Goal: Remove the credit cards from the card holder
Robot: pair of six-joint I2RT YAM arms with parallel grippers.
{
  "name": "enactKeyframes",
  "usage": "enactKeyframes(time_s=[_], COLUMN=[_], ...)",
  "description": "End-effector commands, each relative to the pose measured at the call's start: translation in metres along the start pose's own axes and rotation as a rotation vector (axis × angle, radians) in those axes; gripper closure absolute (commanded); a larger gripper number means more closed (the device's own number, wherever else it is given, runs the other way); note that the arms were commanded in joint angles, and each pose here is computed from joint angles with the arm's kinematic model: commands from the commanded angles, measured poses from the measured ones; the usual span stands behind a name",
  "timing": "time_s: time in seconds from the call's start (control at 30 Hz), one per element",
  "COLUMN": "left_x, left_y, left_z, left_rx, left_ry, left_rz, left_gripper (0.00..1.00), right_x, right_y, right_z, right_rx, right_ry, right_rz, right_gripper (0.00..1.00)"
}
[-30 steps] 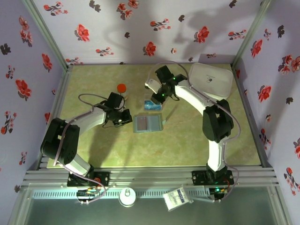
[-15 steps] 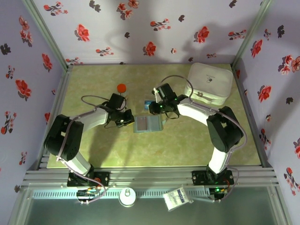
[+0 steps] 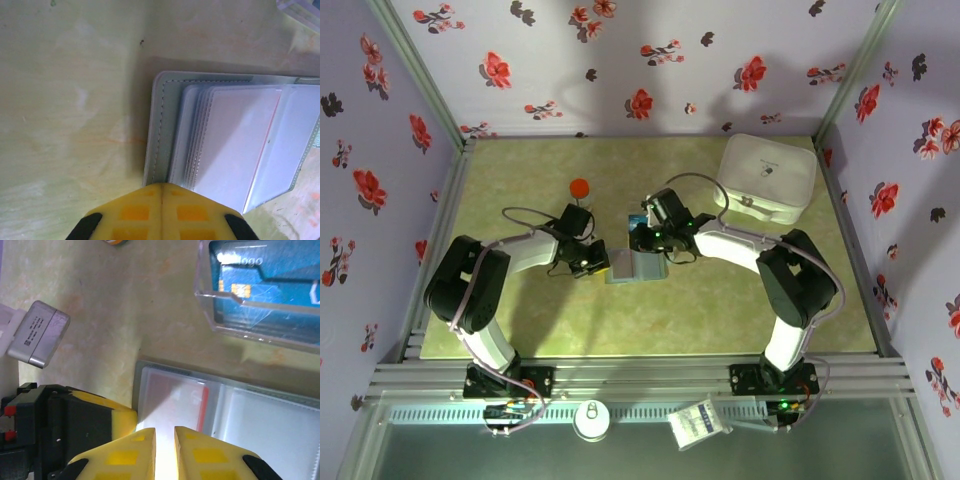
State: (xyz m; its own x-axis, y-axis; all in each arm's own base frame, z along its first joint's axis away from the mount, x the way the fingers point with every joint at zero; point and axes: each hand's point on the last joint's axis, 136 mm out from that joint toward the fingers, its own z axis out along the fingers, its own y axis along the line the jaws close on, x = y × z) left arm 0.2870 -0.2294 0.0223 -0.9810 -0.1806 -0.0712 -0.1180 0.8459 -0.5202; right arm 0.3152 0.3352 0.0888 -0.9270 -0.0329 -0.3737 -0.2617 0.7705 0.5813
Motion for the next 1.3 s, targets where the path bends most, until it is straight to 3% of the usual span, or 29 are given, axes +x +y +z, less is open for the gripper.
enactKeyframes(time_s=[0.0, 0.33, 0.6, 1.27], left_x=[-0.002, -0.003, -0.004, -0.006], left_y=[-0.001, 0.001, 0.003, 0.001], left_z=[0.003, 0.004, 0.000, -0.007], left_rx=[-0.017, -0.026, -0.031, -0.049], left_ry=[0.005, 0.010, 0.009, 0.011], left_rz=[0.006, 0.018, 0.029, 0.053], left_gripper=[0.97, 0.97, 0.97, 0.97], right_x=[0.006, 0.019, 0.023, 0.033], right_y=[0.001, -0.004, 0.002, 0.003], right_z=[0.002, 0.007, 0.019, 0.041], right_rx=[-0.010, 0.020, -0.028, -0.069], right_ry=[0.012, 0.082, 0.112, 0.180], right_rz=[0.042, 0.147, 0.200, 0.247], right_gripper=[0.81, 0.81, 0.69, 0.76])
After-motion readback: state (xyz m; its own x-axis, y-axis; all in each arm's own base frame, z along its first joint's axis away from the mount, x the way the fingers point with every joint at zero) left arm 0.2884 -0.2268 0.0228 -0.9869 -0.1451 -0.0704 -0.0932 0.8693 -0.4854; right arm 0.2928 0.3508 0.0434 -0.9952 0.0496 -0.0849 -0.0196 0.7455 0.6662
